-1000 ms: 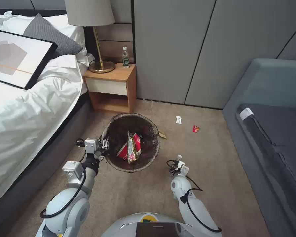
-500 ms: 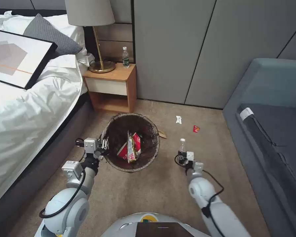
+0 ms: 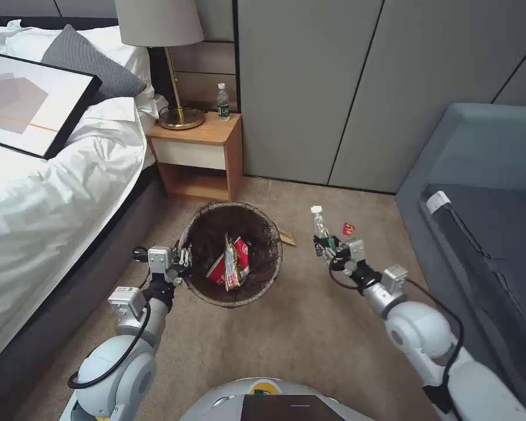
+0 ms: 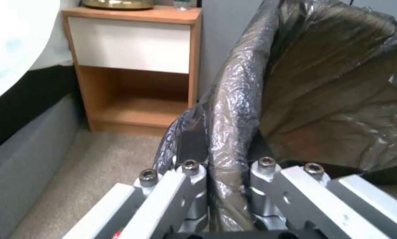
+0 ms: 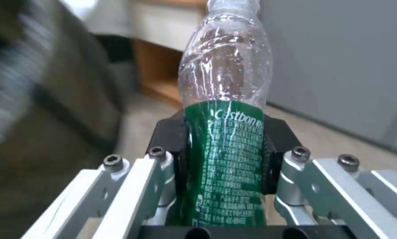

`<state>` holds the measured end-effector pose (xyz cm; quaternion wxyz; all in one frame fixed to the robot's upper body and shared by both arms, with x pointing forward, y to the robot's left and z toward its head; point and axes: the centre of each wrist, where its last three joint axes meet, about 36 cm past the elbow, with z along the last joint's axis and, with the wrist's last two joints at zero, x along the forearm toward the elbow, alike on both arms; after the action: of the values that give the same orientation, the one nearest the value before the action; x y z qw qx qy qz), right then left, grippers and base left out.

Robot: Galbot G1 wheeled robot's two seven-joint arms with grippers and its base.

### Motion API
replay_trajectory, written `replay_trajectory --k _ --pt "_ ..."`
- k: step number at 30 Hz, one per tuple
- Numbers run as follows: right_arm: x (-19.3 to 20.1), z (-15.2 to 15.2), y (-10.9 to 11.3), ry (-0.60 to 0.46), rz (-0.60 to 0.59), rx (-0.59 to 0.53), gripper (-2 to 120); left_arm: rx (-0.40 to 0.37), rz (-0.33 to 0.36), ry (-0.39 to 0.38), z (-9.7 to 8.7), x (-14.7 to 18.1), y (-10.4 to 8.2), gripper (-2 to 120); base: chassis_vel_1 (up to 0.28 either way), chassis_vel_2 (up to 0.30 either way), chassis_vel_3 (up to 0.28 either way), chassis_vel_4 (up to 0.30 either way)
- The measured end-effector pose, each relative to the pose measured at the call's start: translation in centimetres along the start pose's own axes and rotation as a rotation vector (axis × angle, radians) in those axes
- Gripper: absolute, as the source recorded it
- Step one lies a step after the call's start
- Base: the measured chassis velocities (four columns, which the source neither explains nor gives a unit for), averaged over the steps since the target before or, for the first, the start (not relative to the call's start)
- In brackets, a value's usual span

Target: Pick up the trash bin, then pick up the garbage from the floor and place it into the trash bin.

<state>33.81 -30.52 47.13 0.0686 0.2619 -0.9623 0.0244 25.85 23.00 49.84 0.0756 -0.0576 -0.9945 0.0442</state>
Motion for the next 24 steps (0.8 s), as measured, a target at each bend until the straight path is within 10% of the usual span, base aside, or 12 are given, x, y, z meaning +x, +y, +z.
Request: replay_trajectory --k 14,24 --pt "-2.2 -7.8 1.1 -0.095 -0.341 0.067 28 0.008 0.013 0.037 0.1 -0.1 -0.3 7 0.0 0.0 0.0 0.0" --pt "-6.6 -8.3 6.8 -0.108 -0.537 0.025 28 0.003 0.03 0.05 -0.3 -0.1 -0.3 7 0.0 0.0 0.0 0.0"
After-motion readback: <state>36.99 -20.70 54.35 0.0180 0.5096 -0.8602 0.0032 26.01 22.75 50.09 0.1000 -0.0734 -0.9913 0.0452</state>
